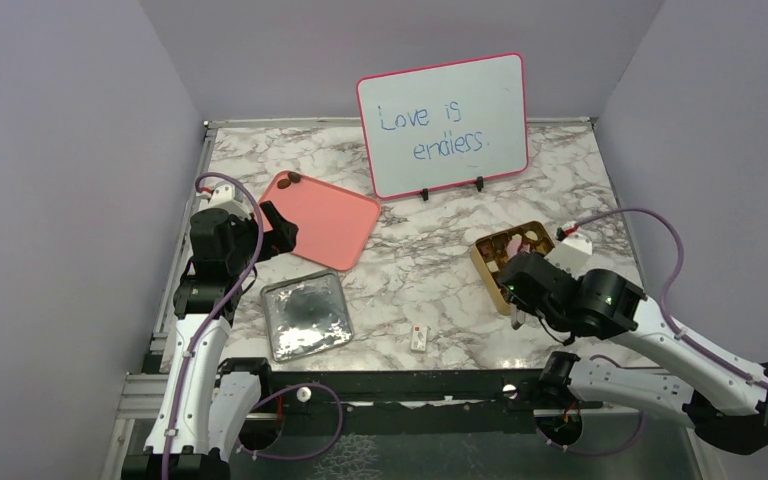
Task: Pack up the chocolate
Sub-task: Place the fake chocolate in the packing box, then place the clamp at the center of the board.
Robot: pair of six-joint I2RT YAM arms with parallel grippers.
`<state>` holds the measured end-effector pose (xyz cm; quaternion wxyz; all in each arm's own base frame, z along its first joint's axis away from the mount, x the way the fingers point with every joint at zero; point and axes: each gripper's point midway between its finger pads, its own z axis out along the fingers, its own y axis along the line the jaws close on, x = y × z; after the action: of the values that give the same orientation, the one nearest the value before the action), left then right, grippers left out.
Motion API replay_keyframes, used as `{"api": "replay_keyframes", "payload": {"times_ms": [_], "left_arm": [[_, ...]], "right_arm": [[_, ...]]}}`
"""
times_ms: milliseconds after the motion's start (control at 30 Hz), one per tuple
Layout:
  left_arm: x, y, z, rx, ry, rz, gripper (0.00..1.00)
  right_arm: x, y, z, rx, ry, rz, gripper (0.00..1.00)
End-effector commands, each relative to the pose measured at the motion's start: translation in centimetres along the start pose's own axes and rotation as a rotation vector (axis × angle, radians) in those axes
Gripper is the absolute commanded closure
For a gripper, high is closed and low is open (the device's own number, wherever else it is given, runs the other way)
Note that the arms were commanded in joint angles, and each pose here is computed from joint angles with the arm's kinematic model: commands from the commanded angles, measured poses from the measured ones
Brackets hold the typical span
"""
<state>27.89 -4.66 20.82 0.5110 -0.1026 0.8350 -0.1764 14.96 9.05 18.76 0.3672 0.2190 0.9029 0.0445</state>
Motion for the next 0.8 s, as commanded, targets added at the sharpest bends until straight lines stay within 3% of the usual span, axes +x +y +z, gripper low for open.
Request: {"api": "replay_keyframes", "payload": {"times_ms": [0, 200, 400, 767], "left_arm": [[-0.5, -1.0, -0.1, 0.053, -0.021, 0.009, 0.03], [-0.5, -0.8, -0.1, 0.047, -0.025, 0.009, 0.03], [-0.1, -0.8, 0.2, 0.049, -0.005, 0.007, 0.03], [0.3, -0.7, 0.5, 0.052, 0.017, 0.0, 0.04]], "right_arm": [[-3.3, 4.6, -0.2, -0.146, -0.141, -0.179, 0.64], [-2.5, 10.1, 0.4, -0.385, -0.182, -0.37, 0.63], [1.1, 14.5, 2.0, -0.608, -0.178, -0.563, 0.62], [5.4, 17.4, 9.8, -0.543, -0.189, -0.803, 0.62]]}}
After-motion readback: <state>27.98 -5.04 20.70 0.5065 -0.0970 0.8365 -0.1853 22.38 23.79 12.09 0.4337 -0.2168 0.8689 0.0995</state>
